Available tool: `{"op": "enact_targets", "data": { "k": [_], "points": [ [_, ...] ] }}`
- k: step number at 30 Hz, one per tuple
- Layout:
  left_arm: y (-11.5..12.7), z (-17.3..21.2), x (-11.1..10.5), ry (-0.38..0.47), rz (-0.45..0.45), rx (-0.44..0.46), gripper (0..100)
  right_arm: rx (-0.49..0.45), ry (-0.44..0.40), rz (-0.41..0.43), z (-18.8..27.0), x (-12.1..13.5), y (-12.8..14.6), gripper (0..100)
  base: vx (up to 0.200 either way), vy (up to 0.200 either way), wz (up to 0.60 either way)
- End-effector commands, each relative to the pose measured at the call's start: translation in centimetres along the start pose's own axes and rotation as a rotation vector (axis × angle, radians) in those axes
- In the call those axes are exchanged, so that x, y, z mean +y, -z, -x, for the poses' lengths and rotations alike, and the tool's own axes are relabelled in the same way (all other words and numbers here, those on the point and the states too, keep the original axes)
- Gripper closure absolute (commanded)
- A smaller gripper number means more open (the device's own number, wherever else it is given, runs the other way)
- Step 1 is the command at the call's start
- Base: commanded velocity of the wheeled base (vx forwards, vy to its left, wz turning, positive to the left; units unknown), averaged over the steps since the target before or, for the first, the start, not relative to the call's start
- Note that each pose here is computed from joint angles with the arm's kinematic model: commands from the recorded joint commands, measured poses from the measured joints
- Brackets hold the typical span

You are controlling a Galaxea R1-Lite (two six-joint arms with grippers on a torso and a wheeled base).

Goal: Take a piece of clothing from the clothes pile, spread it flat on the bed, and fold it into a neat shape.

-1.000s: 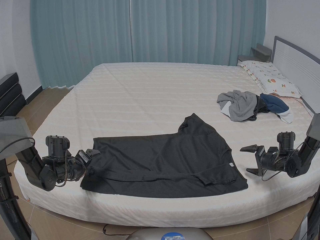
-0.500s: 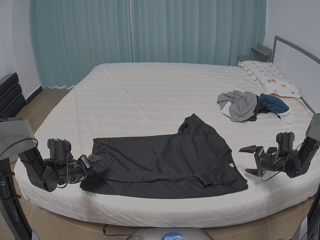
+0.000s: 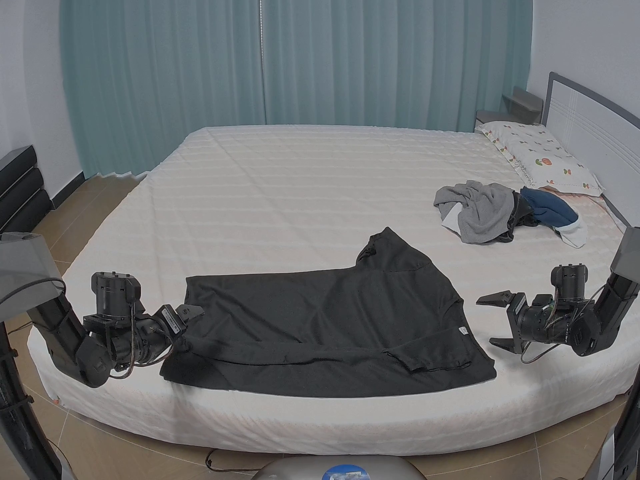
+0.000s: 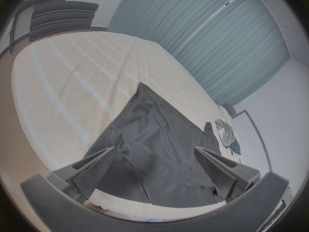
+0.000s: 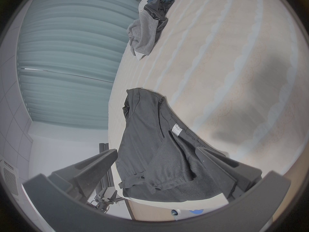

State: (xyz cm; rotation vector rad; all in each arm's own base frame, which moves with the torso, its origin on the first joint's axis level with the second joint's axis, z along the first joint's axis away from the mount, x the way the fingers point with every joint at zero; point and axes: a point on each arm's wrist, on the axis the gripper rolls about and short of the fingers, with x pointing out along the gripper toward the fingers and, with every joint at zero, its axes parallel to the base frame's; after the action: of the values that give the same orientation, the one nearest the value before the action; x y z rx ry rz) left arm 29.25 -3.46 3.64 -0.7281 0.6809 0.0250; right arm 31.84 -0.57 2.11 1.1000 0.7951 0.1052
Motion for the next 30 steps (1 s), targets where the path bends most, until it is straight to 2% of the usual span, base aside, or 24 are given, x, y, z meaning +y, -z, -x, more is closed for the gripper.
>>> {"op": "enact_targets", "data": {
  "k": [1, 6, 11, 19, 24, 26, 27, 30],
  "points": [
    [1.3, -0.2, -0.3, 0.007, -0.014, 0.054, 0, -0.001, -0.001, 0.001, 0.1, 0.1, 0.0, 0, 0.000, 0.000, 0.00],
    [2.8, -2.3, 0.9, -0.044, -0.012, 0.116, 0, 0.000, 0.001, 0.000, 0.0, 0.0, 0.0, 0, 0.000, 0.000, 0.00],
    [2.9, -4.0, 1.2, -0.053, -0.011, 0.126, 0, 0.001, 0.002, -0.001, -0.1, -0.1, 0.0, 0, 0.000, 0.000, 0.00],
    [0.9, -5.0, 1.5, -0.049, 0.030, 0.052, 0, 0.002, 0.003, -0.002, -0.1, -0.1, 0.0, 0, 0.000, 0.000, 0.00],
    [-2.3, -5.4, 2.5, -0.051, 0.128, -0.048, 0, 0.002, 0.003, 0.000, -0.1, -0.1, 0.0, 0, 0.000, 0.000, 0.00],
    [-2.3, -5.4, 2.5, -0.051, 0.130, -0.050, 0, 0.002, 0.003, 0.000, -0.1, -0.1, 0.0, 0, 0.000, 0.000, 0.00],
    [-3.3, -5.4, 2.8, -0.047, 0.176, -0.080, 0, 0.002, 0.004, -0.001, -0.1, -0.2, 0.0, 0, 0.000, 0.000, 0.00],
    [-3.6, -5.1, 2.8, -0.043, 0.201, -0.090, 0, 0.003, 0.005, -0.002, -0.1, -0.2, 0.0, 0, 0.000, 0.000, 0.00]
  ]
}}
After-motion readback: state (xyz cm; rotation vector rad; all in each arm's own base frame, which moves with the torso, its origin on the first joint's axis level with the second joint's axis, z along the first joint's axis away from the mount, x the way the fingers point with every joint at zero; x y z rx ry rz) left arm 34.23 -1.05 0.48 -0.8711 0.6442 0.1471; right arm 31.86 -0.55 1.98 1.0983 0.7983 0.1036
